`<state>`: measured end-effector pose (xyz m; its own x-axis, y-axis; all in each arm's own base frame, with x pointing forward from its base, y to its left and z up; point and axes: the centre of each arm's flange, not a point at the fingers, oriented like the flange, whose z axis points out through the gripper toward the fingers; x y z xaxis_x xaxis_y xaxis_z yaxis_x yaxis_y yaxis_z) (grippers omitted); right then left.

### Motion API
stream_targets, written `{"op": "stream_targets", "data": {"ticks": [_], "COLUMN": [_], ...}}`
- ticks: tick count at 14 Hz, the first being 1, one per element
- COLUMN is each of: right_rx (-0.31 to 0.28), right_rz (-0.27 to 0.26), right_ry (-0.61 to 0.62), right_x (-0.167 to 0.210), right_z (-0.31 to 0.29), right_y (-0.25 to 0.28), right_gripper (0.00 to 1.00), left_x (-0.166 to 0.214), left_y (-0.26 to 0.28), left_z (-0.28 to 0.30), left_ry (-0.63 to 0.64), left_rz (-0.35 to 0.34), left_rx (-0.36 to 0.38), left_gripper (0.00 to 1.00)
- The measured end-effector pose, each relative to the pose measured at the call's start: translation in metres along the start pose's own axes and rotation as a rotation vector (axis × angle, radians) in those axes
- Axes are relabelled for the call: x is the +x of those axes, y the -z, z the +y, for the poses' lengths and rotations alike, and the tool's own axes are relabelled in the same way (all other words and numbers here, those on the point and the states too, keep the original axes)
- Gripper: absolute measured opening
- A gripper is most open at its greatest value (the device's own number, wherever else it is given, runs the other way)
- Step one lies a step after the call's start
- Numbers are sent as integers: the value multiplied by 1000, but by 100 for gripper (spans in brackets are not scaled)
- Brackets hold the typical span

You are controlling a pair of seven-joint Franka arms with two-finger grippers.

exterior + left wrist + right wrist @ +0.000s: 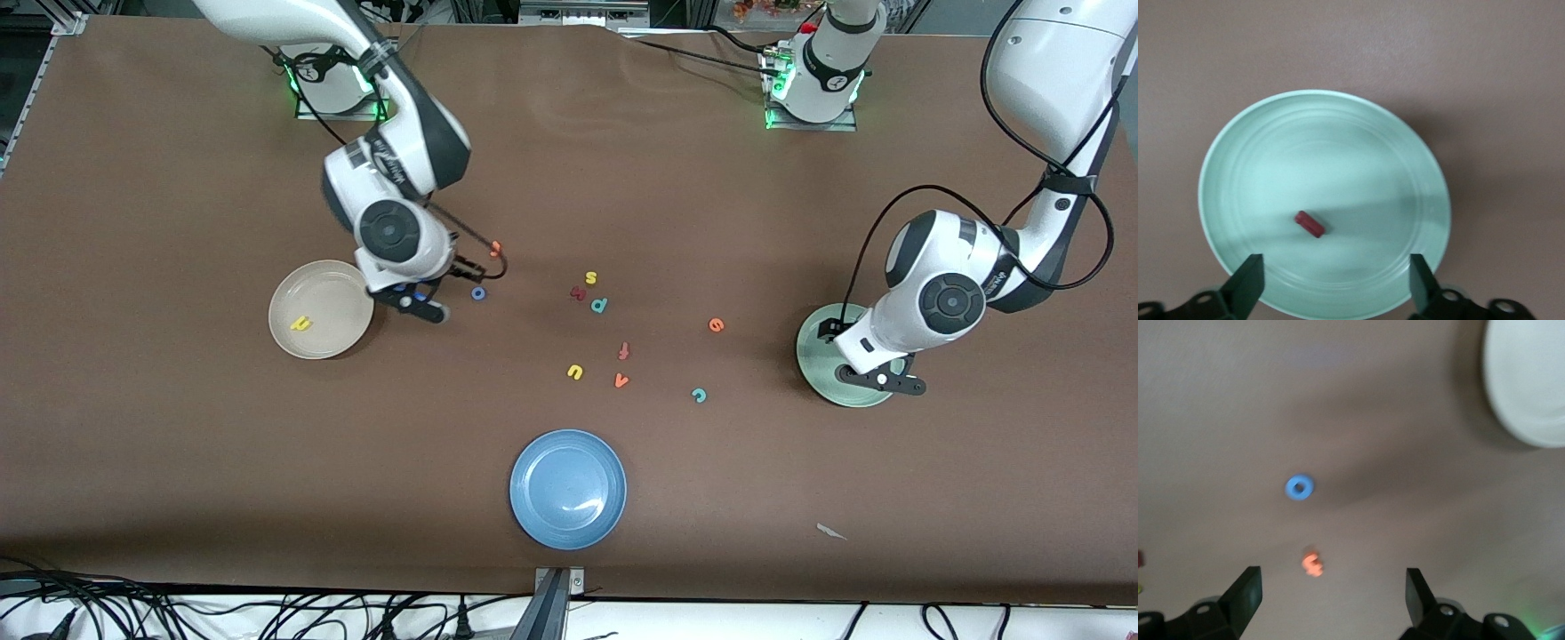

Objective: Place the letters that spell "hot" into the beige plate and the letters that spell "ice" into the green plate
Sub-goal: 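Grasp the orange f with the right gripper while the left gripper grasps the orange e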

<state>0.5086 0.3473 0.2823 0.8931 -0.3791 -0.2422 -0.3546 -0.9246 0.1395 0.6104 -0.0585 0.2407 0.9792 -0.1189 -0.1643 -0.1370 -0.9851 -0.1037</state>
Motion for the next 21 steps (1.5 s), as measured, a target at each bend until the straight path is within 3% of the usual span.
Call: {"op": "stream_targets", "data": {"ticks": [4, 9, 12, 14, 21], "right_rx": [68, 140, 146, 143, 156], "right_rz": [25, 65, 67, 65, 83], "right_ry": [-7, -5, -8, 3, 23], "right_x": [-41, -57, -62, -68, -76], "right_z": [-14, 4, 10, 8, 8], "right_y": [-52, -107, -120, -122, -129], "right_gripper": [95, 95, 91, 77, 72], "left_x": [2, 4, -2, -8, -24], "left_y": [8, 4, -13, -22, -50], "left_z": [53, 103, 146, 167, 190], "left_ry": [102, 186, 233, 251, 292], "left_rz": [17, 57, 81, 94, 118], "left_rx": [-62, -131, -168, -186, -144], "left_gripper": [100, 100, 100, 100, 100]}}
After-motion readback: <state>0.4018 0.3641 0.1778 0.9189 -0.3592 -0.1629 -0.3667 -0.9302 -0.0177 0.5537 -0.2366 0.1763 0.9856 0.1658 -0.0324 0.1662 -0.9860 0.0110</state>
